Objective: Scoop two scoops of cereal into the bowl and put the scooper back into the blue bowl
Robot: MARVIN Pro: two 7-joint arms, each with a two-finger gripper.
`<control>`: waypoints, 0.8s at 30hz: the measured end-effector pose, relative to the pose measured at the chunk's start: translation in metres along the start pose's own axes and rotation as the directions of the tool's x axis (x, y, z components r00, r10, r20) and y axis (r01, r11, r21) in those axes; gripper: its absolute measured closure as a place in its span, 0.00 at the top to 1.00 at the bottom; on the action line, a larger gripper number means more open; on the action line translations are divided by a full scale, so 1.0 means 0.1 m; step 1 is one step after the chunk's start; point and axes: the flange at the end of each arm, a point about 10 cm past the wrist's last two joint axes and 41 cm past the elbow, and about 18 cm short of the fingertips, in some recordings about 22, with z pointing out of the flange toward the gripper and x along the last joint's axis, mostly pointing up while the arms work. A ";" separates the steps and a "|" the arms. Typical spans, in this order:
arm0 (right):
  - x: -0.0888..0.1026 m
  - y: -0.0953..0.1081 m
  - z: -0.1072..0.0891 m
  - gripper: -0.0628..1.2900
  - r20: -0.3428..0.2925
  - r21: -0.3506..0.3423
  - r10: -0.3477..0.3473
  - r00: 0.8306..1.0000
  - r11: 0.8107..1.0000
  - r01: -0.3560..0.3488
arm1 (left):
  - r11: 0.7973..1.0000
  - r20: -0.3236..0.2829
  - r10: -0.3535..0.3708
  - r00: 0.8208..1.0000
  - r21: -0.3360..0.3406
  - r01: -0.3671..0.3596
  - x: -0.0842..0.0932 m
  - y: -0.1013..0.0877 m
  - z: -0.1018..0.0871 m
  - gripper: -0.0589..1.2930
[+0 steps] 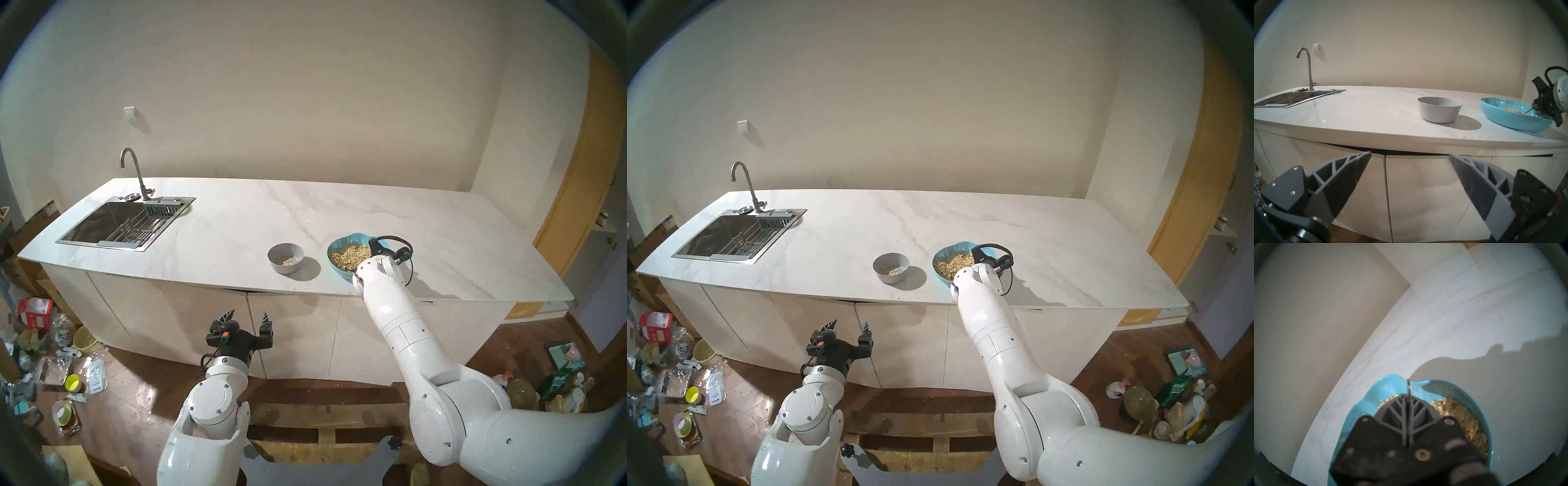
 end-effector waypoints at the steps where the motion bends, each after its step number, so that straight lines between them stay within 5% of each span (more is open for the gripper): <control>1: -0.01 -0.01 -0.01 0.03 0.000 0.003 0.000 1.000 1.000 0.000 | 1.000 0.000 0.000 1.000 0.000 0.000 0.00 0.00 0.00 0.96; 24: 0.22 -0.35 -0.10 0.03 -0.040 0.105 -0.073 0.997 0.992 0.076 | 1.000 0.000 0.000 1.000 0.000 0.000 0.00 0.00 0.00 0.96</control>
